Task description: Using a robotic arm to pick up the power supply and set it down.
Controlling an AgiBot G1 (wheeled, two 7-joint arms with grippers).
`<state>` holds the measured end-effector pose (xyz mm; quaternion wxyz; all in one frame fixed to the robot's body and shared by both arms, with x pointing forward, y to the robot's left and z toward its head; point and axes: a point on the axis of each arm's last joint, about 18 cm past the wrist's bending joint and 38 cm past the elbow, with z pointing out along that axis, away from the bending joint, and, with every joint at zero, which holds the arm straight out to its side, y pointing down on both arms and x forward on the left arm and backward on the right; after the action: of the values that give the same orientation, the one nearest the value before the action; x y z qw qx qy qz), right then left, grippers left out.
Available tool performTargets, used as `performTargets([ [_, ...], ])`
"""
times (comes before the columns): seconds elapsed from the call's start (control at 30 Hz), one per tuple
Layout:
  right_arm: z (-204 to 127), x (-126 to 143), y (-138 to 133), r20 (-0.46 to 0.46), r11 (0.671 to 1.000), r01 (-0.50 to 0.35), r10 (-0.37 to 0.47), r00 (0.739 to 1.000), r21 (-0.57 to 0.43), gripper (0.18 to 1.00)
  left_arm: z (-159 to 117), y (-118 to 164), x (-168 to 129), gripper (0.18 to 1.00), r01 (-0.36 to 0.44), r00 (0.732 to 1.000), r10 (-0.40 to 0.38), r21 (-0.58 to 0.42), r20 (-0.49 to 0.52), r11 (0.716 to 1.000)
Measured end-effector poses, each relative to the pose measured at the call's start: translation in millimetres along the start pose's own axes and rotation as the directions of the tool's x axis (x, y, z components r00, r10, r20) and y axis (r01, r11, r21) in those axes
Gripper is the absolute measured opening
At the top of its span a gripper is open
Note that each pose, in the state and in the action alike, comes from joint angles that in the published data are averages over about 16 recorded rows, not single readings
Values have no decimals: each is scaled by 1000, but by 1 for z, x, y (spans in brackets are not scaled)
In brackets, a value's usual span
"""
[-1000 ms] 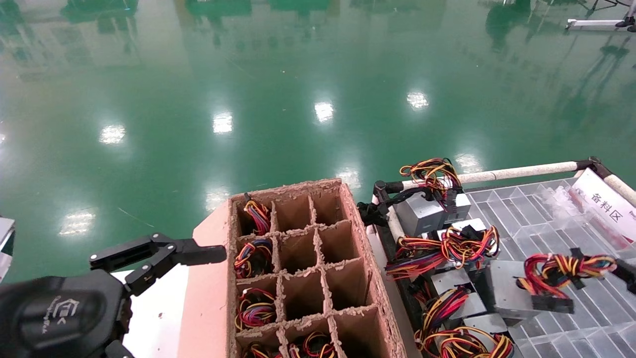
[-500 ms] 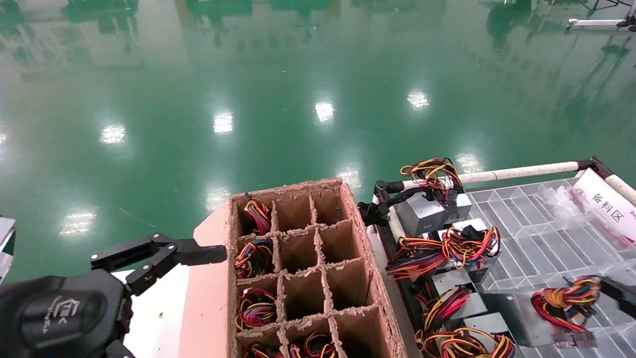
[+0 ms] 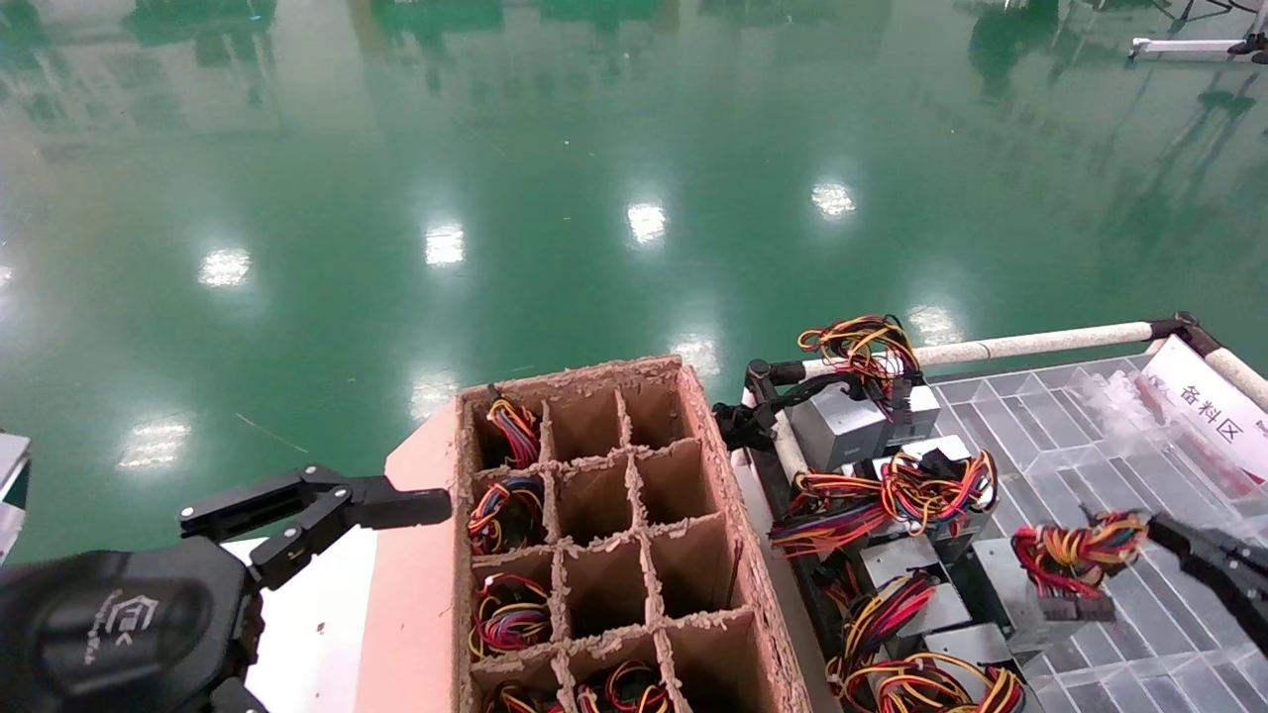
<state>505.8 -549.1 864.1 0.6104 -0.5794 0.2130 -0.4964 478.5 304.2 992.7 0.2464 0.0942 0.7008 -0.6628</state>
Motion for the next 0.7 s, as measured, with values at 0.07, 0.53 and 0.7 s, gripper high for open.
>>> performTargets([
  [0.07,3,1,1,-6,1000,-2,2,1000,0,192,0,0,0,1001,0,1000,0,0,0,1000],
  [0.53,6,2,4,-16,1000,-3,3,1000,-3,262,0,0,0,1001,0,1000,0,0,0,1000],
  [0.7,5,2,4,-15,1000,-3,3,1000,-3,324,0,0,0,1001,0,1000,0,0,0,1000],
])
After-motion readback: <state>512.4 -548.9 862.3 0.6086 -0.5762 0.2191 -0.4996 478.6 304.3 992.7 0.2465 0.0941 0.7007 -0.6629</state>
